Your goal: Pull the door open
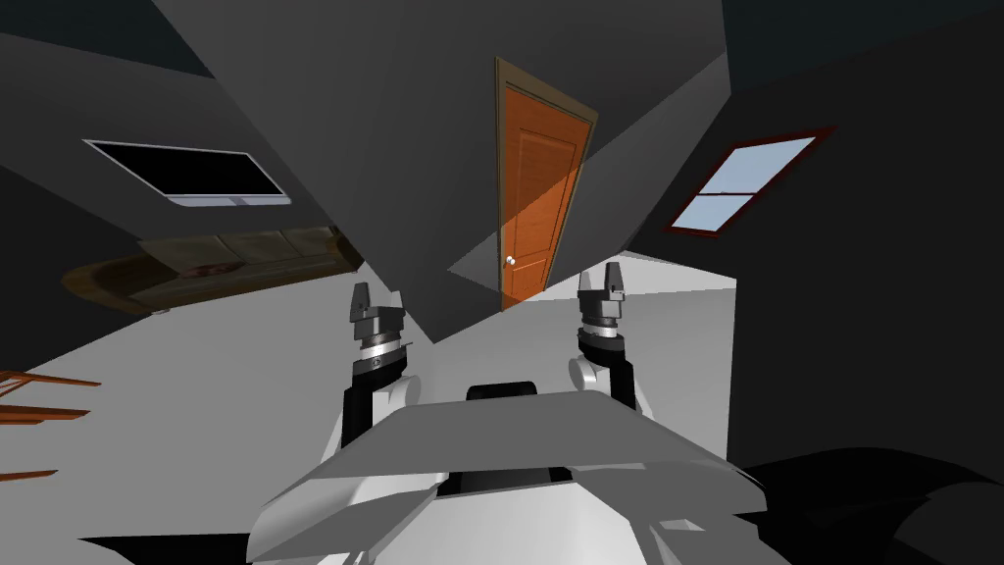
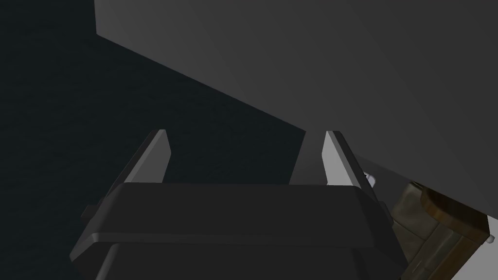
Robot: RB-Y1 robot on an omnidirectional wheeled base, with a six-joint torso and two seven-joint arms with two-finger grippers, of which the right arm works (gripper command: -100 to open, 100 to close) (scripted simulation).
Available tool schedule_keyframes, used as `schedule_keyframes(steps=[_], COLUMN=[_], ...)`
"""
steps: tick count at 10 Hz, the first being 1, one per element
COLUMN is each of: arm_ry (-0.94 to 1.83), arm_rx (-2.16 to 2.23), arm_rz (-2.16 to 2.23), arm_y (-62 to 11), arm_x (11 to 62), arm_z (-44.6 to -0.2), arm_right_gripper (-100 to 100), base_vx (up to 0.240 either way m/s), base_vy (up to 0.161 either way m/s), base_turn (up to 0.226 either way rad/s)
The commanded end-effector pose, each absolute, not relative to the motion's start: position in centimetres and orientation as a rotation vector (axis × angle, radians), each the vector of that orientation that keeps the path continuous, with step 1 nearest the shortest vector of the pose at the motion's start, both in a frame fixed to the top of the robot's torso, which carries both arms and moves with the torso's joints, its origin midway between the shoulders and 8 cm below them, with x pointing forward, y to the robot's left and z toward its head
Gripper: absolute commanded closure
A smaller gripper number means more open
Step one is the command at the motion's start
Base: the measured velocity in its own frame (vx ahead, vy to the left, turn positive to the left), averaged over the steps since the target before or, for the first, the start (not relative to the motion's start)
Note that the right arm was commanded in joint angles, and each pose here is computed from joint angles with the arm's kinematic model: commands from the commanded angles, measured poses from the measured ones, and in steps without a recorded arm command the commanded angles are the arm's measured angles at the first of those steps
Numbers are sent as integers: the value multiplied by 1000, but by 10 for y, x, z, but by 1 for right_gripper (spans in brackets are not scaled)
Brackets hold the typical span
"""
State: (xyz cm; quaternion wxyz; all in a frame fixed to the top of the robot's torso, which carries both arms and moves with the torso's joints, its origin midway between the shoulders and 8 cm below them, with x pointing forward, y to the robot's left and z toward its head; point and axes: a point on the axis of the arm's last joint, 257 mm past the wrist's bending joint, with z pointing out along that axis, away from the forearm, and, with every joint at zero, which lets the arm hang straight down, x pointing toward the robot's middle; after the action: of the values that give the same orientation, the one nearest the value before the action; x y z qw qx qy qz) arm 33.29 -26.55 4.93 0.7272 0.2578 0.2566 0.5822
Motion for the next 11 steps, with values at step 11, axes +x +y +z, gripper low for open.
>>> schedule_keyframes(steps=[11], arm_ry=[759], arm_rx=[505], arm_rz=[1066], arm_y=[-264], arm_x=[378], arm_z=[-23], arm_right_gripper=[-100], base_vx=[83], base_vy=[-19], base_turn=[47])
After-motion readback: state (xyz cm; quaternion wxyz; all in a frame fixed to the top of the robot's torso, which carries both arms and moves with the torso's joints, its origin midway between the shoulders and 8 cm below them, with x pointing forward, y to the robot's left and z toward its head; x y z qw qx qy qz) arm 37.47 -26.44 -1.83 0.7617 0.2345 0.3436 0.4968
